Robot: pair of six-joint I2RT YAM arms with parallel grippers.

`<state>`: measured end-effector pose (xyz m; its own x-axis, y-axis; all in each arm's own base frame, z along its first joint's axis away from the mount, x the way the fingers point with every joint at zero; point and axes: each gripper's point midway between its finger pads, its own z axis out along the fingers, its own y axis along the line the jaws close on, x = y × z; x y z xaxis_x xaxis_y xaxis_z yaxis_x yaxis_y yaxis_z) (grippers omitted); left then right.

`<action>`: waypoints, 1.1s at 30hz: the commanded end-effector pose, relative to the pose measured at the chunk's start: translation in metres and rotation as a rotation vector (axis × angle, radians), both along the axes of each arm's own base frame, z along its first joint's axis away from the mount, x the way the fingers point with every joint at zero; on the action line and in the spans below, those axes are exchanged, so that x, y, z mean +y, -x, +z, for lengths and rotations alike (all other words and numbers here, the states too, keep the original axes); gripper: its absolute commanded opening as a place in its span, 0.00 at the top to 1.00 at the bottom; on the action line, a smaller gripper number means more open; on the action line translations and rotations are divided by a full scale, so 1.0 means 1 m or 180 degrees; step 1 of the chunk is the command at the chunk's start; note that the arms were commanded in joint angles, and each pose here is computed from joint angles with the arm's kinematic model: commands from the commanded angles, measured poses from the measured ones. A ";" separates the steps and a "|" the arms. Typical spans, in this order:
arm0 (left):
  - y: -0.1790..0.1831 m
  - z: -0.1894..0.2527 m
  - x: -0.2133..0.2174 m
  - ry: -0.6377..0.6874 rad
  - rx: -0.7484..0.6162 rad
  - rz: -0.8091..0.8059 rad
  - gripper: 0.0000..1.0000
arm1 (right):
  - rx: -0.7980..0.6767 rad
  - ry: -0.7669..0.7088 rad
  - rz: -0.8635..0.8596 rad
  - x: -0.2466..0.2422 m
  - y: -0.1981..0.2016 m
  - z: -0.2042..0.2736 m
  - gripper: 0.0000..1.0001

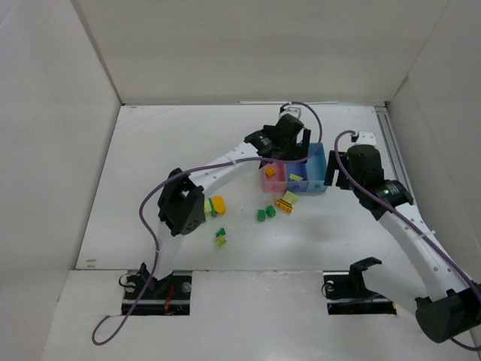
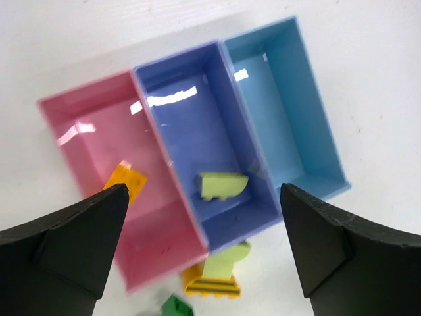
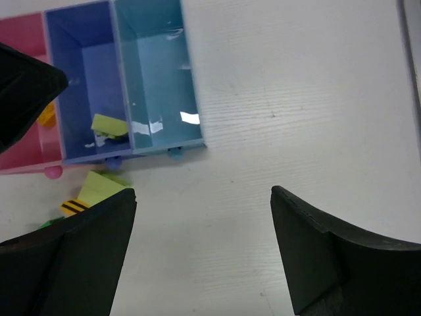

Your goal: Sort the legos into containers by color

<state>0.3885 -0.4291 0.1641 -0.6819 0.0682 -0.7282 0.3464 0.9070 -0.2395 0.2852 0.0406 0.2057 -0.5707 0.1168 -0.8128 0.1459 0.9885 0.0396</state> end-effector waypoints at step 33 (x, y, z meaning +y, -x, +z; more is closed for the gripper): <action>0.133 -0.021 0.263 0.0077 0.0495 0.1764 0.00 | 0.1015 0.0127 0.2193 0.268 0.064 -0.127 0.29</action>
<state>0.2576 -0.1722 0.1427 -0.7233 -0.3332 -0.6048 -0.2004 0.9395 -0.2780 0.2058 0.2880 0.0626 -0.7224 -0.4376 -0.5354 -0.5346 0.8446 0.0309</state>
